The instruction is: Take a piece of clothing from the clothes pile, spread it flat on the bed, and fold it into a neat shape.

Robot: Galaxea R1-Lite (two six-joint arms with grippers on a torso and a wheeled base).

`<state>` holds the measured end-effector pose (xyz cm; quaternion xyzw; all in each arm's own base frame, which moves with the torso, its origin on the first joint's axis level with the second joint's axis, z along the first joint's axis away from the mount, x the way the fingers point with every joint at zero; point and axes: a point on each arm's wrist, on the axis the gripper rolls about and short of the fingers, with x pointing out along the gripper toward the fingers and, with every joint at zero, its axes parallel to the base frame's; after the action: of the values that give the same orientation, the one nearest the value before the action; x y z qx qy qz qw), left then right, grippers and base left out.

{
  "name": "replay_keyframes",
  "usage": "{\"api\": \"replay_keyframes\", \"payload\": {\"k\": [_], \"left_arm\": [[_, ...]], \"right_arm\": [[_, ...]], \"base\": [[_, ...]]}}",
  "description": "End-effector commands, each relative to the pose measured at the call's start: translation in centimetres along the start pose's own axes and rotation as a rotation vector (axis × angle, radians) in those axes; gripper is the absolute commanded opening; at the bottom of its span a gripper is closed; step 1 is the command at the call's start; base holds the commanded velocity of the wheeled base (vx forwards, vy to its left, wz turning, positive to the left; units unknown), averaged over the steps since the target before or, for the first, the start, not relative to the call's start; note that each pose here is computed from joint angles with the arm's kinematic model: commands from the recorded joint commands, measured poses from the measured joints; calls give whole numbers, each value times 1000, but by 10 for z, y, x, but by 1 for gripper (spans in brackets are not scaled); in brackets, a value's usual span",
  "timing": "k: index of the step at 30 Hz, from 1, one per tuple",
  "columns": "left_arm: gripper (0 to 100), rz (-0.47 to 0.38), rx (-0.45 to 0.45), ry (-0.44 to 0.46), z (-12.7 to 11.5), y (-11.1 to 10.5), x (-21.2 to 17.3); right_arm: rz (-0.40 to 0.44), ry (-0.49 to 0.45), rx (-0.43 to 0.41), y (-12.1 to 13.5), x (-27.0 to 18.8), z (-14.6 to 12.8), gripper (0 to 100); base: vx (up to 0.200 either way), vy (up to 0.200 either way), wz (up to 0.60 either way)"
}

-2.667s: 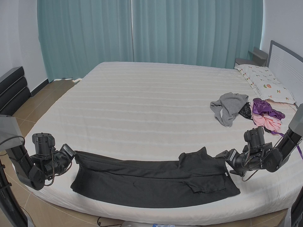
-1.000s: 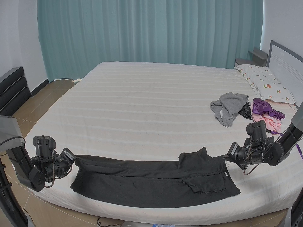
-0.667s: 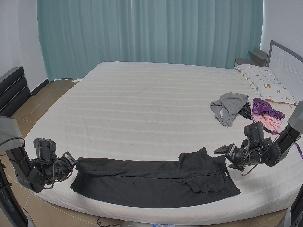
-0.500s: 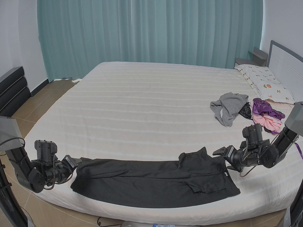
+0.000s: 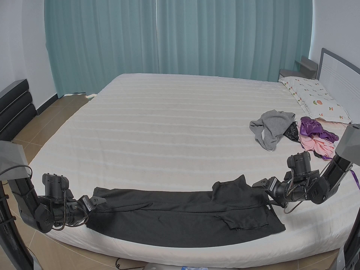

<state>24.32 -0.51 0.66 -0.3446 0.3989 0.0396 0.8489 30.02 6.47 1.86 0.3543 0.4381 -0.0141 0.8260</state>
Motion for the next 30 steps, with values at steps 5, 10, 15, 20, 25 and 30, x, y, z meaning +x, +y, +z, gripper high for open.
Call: {"api": "replay_keyframes", "payload": {"k": [5, 10, 15, 20, 25, 30], "left_arm": [[100, 35, -12, 31, -1, 6, 24], [100, 31, -46, 7, 5, 3, 33], [100, 29, -47, -4, 8, 2, 37], [100, 43, -48, -28, 10, 2, 35], [100, 34, -50, -53, 14, 0, 34], [100, 7, -54, -94, 18, -4, 32]], "right_arm": [[-3, 5, 2, -4, 0, -4, 100], [-3, 6, 1, -3, 0, -4, 100], [-1, 9, -1, -2, 0, -6, 100], [-2, 10, -1, -3, 0, -6, 100], [-2, 10, -1, -3, 0, -6, 100], [-1, 3, 4, -3, -1, -4, 100]], "base": [[0, 0, 0], [0, 0, 0], [0, 0, 0], [0, 0, 0], [0, 0, 0], [0, 0, 0]]}}
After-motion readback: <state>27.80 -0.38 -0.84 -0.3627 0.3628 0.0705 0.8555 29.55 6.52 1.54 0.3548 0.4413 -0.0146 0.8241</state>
